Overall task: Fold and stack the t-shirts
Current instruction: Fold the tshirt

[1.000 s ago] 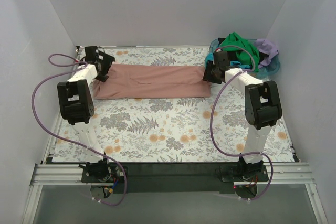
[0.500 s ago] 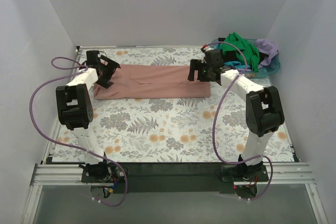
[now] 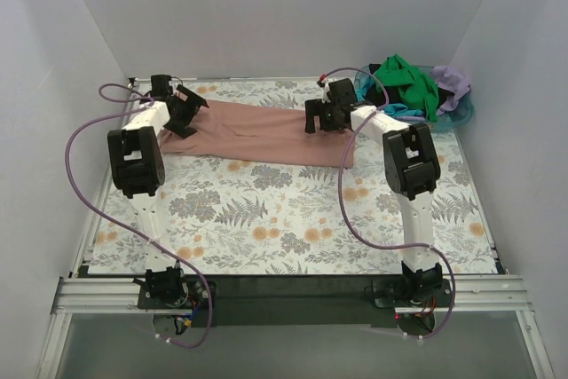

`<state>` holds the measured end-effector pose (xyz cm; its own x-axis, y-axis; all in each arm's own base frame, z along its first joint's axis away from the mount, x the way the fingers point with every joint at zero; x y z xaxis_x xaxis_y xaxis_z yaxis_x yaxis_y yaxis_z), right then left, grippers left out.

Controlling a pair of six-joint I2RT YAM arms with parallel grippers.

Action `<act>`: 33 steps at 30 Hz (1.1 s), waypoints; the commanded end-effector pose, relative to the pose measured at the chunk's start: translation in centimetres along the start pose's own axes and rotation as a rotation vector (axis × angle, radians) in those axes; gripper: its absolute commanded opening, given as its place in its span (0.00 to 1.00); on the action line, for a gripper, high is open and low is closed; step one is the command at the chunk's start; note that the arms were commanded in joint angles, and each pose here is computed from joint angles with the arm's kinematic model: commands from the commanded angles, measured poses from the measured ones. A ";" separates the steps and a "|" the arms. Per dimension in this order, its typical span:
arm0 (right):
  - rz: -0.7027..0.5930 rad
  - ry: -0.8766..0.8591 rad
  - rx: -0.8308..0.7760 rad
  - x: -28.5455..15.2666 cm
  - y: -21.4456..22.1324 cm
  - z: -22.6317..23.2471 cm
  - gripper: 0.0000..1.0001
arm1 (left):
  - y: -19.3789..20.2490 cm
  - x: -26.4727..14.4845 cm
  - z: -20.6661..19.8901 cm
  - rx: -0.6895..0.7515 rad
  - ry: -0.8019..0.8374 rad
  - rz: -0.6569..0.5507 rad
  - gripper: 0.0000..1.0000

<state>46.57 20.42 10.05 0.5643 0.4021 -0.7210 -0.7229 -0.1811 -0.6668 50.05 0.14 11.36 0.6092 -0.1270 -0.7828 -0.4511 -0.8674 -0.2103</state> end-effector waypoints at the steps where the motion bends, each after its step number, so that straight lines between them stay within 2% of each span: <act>1: 0.207 -0.026 0.075 -1.6 6.9 0.6 0.98 | 1.8 4.4 3.5 0.036 -0.134 0.102 0.98; 3: 0.170 -0.055 0.106 -3.9 7.8 2.6 0.98 | 1.6 5.0 1.9 0.062 -0.074 0.124 0.98; 4: 0.182 -0.070 0.129 -4.7 9.3 3.3 0.98 | 2.8 6.1 1.8 0.073 -0.059 0.180 0.98; 6: 0.190 -0.124 0.158 -7.4 13.3 6.1 0.98 | 3.8 7.2 0.7 0.111 -0.039 0.200 0.98; 7: 0.189 -0.118 0.167 -8.2 14.4 6.9 0.98 | 4.6 7.1 -2.3 0.185 0.011 0.178 0.98; 9: 0.223 -0.131 0.200 -10.8 18.2 9.3 0.98 | 6.3 9.0 -2.9 0.237 -0.016 0.178 0.98; 10: 0.210 -0.128 0.207 -11.3 19.1 9.9 0.98 | 7.1 8.9 -5.3 0.280 0.022 0.158 0.98; 11: 0.244 -0.142 0.221 -12.6 21.6 11.1 0.98 | 7.8 10.0 -5.1 0.289 0.015 0.162 0.98; 13: 0.249 -0.153 0.241 -13.5 23.4 12.2 0.98 | 8.8 10.1 -6.3 0.290 0.049 0.172 0.98; 15: 0.271 -0.217 0.244 -14.8 25.0 14.1 0.98 | 9.2 10.3 -6.5 0.213 -0.010 0.120 0.98; 19: 0.269 -0.307 0.198 -16.7 25.7 17.4 0.98 | 11.4 10.9 -7.3 0.180 0.018 0.111 0.98; 24: 0.217 -0.385 0.142 -18.7 25.1 19.8 0.98 | 12.2 11.8 -8.8 0.099 0.032 0.054 0.98; 27: 0.169 -0.394 0.122 -20.0 24.3 20.5 0.98 | 12.7 10.8 -11.2 0.097 0.135 0.069 0.98; 31: 0.056 -0.352 0.110 -22.1 22.2 20.2 0.98 | 13.4 6.0 -15.8 0.165 0.264 0.048 0.98; 33: 0.016 -0.324 0.110 -22.9 21.6 19.8 0.98 | 12.9 1.1 -18.5 0.195 0.339 0.019 0.98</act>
<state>9.48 25.55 13.56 0.3017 0.6970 -0.6506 -0.8161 -0.1640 -0.5542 58.71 -18.16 11.65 0.7277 -0.2909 -0.6212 -0.5525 -0.7852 -0.2796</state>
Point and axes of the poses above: each gripper's point midway between its finger pads, its own x axis out along the fingers, its own z axis along the line the jaws close on, y = z × x, the point moved 9 cm from there along -x, back along the fingers, and after that the axes turned 3 degrees about -x, right-handed, at the moved point
